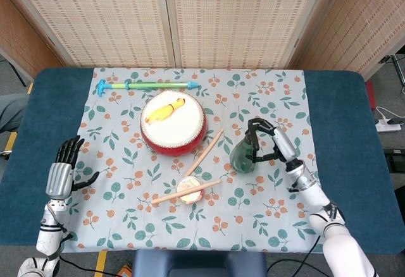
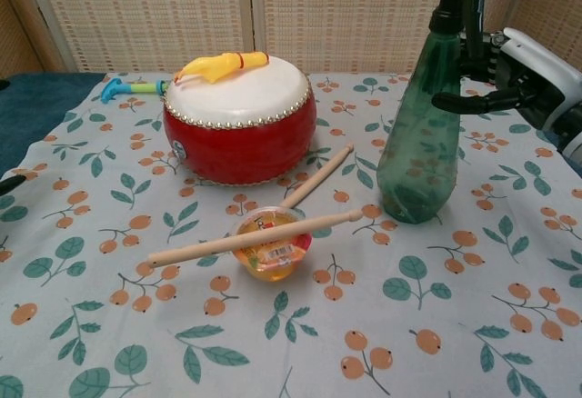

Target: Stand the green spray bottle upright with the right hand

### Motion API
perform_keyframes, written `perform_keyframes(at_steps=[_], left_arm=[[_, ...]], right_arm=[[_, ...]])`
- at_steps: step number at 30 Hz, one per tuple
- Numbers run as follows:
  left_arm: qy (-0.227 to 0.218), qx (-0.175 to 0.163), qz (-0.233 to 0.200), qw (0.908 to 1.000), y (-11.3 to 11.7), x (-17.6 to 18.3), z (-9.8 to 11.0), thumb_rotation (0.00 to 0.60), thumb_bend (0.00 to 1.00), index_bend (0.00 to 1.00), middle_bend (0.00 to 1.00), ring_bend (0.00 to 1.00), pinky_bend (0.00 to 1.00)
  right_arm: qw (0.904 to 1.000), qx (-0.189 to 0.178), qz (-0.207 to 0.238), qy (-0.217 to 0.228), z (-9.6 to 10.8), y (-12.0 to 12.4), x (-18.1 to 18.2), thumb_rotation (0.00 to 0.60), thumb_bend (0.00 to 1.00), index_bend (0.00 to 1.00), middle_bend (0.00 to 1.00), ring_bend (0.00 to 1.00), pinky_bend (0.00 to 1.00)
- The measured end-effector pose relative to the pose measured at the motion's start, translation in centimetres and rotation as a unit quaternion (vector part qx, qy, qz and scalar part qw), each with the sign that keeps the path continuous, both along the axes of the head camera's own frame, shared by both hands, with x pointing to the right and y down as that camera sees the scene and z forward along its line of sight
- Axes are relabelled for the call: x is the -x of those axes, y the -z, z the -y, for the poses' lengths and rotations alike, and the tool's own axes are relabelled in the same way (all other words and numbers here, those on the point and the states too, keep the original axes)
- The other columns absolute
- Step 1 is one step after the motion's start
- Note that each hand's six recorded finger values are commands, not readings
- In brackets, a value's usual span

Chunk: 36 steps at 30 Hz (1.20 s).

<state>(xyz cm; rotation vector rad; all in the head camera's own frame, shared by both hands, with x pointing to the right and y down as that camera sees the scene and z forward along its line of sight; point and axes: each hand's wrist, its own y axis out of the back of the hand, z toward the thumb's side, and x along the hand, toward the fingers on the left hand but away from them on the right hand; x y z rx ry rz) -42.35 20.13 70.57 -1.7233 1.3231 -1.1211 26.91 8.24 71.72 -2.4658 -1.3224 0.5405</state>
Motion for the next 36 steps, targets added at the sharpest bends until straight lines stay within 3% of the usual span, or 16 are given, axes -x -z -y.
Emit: perform_keyframes(at_steps=[10,19,26,30,36], left_arm=[[-0.002,0.001,-0.004,1.0,0.0,-0.1,-0.1,0.6,0.18,0.0,0.0,0.0,0.03],[-0.002,0.003,-0.004,1.0,-0.1,-0.1,-0.1,0.6,0.19,0.0,0.0,0.0,0.03],[-0.003,0.004,-0.003,1.0,-0.1,-0.1,-0.2,0.6,0.19,0.0,0.0,0.0,0.03],[-0.003,0.001,-0.002,1.0,0.0,0.0,-0.1,0.6,0.19,0.0,0.0,0.0,0.03],[-0.005,-0.006,-0.007,0.9999,0.4,0.0,-0.2,0.6,0.19,0.0,0.0,0.0,0.03]], right_arm=[[0.9999,-0.003,-0.001,0.012,-0.5,0.4,-0.3,0.6,0.0,0.22,0.38,0.12,0.31],[0.9996,0.003,-0.01,0.028,-0.5,0.3,-0.4,0.6,0.0,0.01,0.27,0.04,0.25],[0.9983,0.006,-0.027,0.05,-0.7,0.3,-0.6,0.6,0.0,0.0,0.19,0.0,0.18],[0.9961,0.007,-0.048,0.074,-0.9,0.4,-1.3,0.6,0.0,0.0,0.09,0.0,0.1],[0.9856,-0.012,-0.125,0.113,-1.4,1.3,-4.4,0.6,0.0,0.0,0.06,0.0,0.08]])
